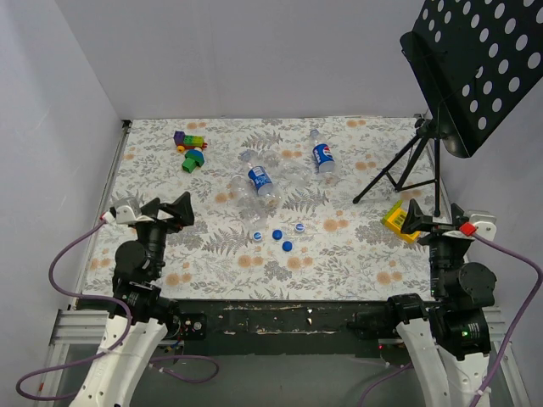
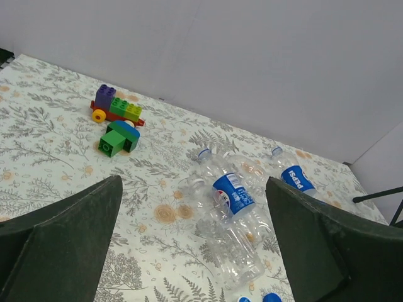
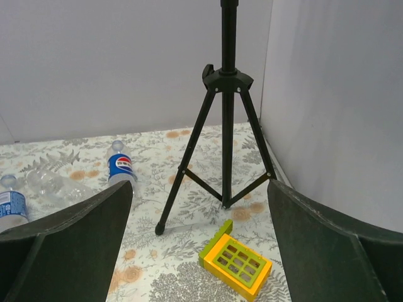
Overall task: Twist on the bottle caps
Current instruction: Pick up the plastic bottle at the center of the board.
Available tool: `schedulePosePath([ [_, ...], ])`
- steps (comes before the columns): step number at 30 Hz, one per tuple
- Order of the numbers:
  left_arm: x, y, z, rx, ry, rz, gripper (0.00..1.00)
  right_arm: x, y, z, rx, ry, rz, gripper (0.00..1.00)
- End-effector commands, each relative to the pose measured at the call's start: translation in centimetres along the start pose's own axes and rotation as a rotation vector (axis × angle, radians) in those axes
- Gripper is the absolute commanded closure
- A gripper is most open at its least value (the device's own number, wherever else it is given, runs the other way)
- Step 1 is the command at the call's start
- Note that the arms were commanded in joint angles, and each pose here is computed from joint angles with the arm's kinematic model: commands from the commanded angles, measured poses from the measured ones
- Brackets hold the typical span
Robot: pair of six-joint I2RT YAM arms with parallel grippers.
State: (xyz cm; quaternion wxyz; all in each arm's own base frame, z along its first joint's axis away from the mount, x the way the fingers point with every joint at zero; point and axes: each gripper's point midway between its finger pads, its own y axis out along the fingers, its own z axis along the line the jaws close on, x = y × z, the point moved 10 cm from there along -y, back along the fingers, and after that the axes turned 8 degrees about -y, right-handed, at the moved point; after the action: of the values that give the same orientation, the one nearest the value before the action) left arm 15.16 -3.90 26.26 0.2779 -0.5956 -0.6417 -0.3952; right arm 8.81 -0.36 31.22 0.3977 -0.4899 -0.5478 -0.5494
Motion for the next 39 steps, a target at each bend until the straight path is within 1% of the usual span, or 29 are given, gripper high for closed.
schedulePosePath([
  [1, 0.8, 0.1, -0.7, 0.036, -0.046, 0.045, 0.02, 1.0, 0.0, -0.1, 0.010, 0.007, -0.002, 0.04],
  [6, 0.4, 1.1, -1.0, 0.152, -0.069, 0.203, 0.02, 1.0, 0.4, 0.4, 0.057, -0.001, 0.023, 0.04],
  [11, -0.5, 2.6, -1.7, 0.264, -0.098, 0.413, 0.02, 0.8, 1.1, 0.9, 0.100, -0.008, 0.076, 0.04],
  [14, -1.4, 3.7, -2.4, 0.300, -0.126, 0.552, 0.02, 0.0, 1.4, 1.5, 0.131, 0.009, 0.098, 0.04],
  [18, -3.3, 5.5, -2.5, 0.413, -0.200, 0.700, 0.02, -1.6, 1.8, 2.2, 0.160, 0.055, 0.107, 0.04],
  [22, -5.2, 7.1, -3.2, 0.458, -0.293, 0.825, 0.02, -3.6, 2.2, 2.9, 0.176, 0.075, 0.126, 0.04],
  [26, -6.6, 8.8, -3.6, 0.493, -0.350, 0.843, 0.02, -4.5, 2.4, 3.2, 0.178, 0.097, 0.129, 0.04],
  [28, -7.5, 9.5, -4.1, 0.489, -0.373, 0.888, 0.02, -4.5, 2.4, 3.3, 0.188, 0.095, 0.133, 0.04],
  [31, -8.8, 10.4, -4.8, 0.513, -0.361, 0.923, 0.02, -4.5, 2.3, 3.3, 0.195, 0.100, 0.133, 0.04],
  [32, -9.2, 10.8, -4.9, 0.530, -0.345, 0.912, 0.02, -4.5, 2.3, 3.3, 0.195, 0.102, 0.130, 0.04],
  [39, -13.1, 11.8, -6.3, 0.613, -0.237, 0.943, 0.02, -4.1, 1.8, 3.0, 0.173, 0.113, 0.094, 0.04],
])
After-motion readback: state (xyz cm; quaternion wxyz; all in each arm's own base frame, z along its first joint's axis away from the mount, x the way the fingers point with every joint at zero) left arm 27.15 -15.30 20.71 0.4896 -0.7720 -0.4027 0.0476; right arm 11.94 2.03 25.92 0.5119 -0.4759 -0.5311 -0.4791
